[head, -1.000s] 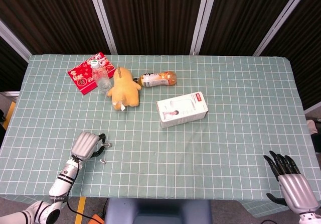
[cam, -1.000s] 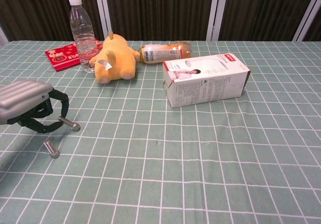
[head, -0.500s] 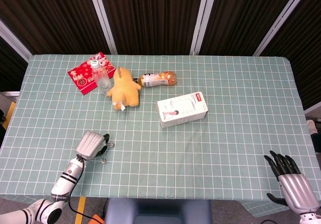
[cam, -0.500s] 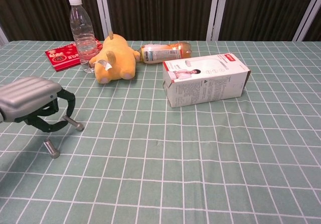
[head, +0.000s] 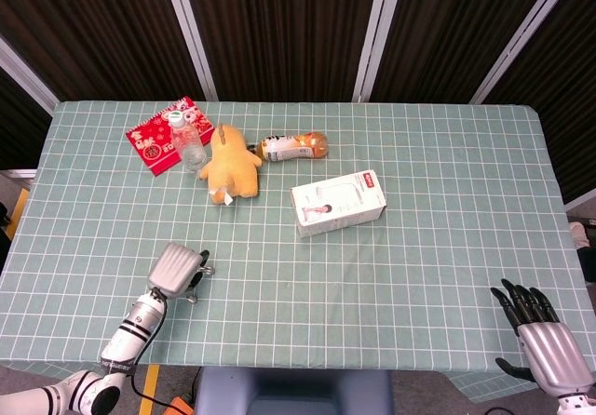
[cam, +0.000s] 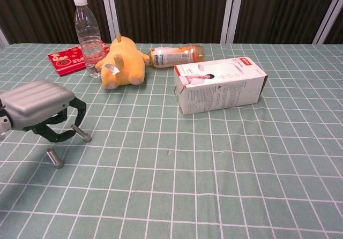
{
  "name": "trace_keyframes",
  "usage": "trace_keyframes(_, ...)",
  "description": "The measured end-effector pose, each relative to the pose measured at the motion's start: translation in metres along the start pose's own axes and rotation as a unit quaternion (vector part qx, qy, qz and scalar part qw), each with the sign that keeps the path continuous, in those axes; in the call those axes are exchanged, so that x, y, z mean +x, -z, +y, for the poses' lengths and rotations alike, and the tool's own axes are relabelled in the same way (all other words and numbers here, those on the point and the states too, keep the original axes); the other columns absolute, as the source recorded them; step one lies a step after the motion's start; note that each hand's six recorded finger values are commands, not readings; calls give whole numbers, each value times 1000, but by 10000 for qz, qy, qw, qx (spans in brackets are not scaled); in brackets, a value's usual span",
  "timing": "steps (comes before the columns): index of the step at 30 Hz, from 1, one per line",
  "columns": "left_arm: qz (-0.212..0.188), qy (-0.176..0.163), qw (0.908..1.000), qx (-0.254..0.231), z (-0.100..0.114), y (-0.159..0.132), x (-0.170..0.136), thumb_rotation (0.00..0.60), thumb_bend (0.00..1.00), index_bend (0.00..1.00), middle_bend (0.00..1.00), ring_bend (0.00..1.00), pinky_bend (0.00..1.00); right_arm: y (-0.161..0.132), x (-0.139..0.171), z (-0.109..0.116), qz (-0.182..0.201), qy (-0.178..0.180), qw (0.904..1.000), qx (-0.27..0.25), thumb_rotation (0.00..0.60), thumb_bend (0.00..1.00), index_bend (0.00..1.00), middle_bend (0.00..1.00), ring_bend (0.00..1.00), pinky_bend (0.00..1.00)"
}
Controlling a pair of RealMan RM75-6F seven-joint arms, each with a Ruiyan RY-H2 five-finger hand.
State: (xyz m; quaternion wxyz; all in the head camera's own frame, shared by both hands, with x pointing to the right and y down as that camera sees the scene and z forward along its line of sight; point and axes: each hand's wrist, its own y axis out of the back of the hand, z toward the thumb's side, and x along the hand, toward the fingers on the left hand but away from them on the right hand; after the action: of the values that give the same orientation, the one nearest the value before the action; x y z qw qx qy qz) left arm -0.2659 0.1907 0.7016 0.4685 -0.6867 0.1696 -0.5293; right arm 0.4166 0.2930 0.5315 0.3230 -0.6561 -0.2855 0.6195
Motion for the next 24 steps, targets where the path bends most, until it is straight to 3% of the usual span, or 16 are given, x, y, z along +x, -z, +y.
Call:
trace_keyframes(13, -32, 47, 10000, 78, 2, -7, 3, 600, 387, 466, 1000, 1000, 1000, 0, 1, 1, -1, 7, 10000, -19, 600, 156, 0, 0, 0, 0)
trace_keyframes(24, -54, -127, 9999, 30, 15, -5, -7, 600, 386, 211, 981, 992, 1000, 0, 1, 1, 9, 12, 10000, -7, 600, 156, 0, 0, 0, 0)
